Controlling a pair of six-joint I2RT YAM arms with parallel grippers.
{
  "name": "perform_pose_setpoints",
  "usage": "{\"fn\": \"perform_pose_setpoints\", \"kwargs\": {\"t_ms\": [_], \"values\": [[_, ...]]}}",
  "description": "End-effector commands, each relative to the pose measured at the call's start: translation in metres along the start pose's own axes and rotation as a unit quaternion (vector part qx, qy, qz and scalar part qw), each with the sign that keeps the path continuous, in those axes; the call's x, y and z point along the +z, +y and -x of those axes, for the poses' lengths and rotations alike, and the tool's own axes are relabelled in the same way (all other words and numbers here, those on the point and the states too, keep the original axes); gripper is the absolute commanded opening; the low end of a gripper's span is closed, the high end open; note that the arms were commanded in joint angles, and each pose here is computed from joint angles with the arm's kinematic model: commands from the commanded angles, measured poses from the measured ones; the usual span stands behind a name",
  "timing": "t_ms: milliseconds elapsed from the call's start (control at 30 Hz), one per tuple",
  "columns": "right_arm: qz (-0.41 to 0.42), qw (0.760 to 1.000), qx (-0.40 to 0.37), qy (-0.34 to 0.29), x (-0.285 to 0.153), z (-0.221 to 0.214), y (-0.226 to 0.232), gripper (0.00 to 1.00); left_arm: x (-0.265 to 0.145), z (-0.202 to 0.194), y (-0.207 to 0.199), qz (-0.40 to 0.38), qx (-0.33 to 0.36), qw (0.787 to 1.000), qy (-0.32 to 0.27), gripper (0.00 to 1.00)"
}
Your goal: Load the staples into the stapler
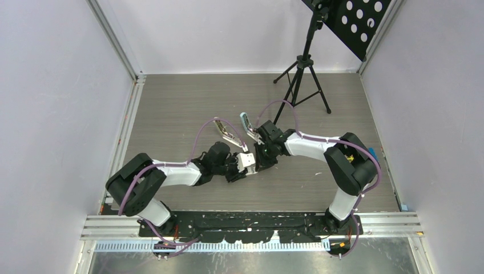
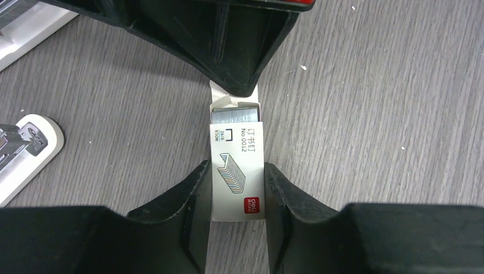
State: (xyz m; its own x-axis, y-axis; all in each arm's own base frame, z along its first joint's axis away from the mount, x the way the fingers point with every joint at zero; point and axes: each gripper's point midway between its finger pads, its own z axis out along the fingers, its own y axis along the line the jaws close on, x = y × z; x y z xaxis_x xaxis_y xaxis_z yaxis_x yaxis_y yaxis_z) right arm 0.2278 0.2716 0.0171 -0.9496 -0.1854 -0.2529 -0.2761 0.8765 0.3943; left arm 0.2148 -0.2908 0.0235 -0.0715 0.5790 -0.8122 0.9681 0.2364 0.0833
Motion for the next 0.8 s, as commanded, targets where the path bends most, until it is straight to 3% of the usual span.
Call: {"fn": "perform_pose_setpoints", "kwargs": {"t_ms": [0,767], "values": [[0.001,1.000,-0.019,-0.007,-0.013,0.004,0.001,0.00,0.001,-0.014,-0.006,-0.009,0.002,1.000,0.028,0.26],[-0.032,0.999,0.013,0.002,-0.029,0.004,-0.038,0.00,0.002,-0.016,-0.010,-0.010,0.007,0.999,0.036,0.29]]}}
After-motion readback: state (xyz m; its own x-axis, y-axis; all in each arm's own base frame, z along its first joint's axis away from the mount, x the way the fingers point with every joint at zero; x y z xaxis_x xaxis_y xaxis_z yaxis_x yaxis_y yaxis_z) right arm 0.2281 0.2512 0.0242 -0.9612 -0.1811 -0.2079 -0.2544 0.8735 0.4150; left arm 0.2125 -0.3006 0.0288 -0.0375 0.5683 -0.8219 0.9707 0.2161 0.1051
